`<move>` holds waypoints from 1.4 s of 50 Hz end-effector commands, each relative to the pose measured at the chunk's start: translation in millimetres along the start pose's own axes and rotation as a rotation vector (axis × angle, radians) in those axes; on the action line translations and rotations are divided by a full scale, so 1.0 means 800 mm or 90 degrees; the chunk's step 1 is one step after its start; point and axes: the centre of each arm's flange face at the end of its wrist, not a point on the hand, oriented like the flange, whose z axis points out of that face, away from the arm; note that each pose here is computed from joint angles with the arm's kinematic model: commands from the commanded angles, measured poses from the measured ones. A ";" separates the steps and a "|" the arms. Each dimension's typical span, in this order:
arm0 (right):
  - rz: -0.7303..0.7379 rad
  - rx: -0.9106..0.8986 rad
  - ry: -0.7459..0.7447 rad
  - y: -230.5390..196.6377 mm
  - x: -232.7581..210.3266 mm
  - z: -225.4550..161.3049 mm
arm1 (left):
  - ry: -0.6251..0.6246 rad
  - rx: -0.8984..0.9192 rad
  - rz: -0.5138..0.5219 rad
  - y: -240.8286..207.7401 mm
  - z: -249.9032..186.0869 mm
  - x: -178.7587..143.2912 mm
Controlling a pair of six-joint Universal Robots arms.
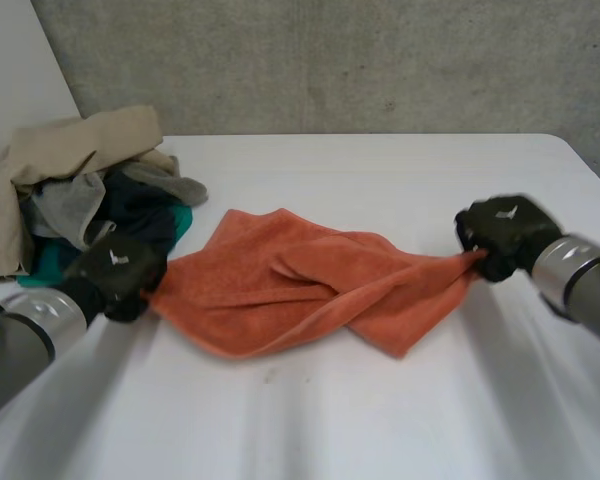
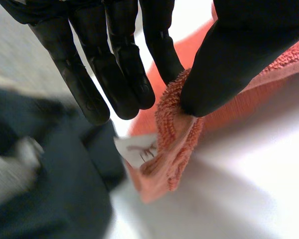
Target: Fold the laundry.
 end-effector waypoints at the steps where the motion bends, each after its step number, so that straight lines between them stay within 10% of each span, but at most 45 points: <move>1: -0.118 0.052 0.093 -0.082 0.055 -0.062 | -0.073 0.172 -0.052 -0.109 -0.056 -0.030; 13: -0.203 0.104 0.253 -0.155 0.101 -0.124 | -0.156 0.348 -0.095 -0.221 -0.108 -0.084; 24: -0.229 0.053 0.255 -0.141 0.103 -0.089 | -0.090 0.261 -0.128 -0.200 -0.005 -0.085; 31: -0.229 0.046 0.223 -0.119 0.095 -0.015 | -0.154 0.231 -0.040 -0.187 0.075 -0.089; 44: -0.258 0.426 0.542 -0.220 0.167 0.041 | -0.386 0.593 0.031 -0.313 0.096 -0.141; 59: -0.223 0.224 0.323 -0.102 0.112 0.053 | -0.218 0.405 -0.043 -0.195 0.091 -0.056; 70: -0.014 -0.007 0.082 0.053 0.092 0.088 | -0.149 0.227 -0.082 -0.079 0.092 -0.001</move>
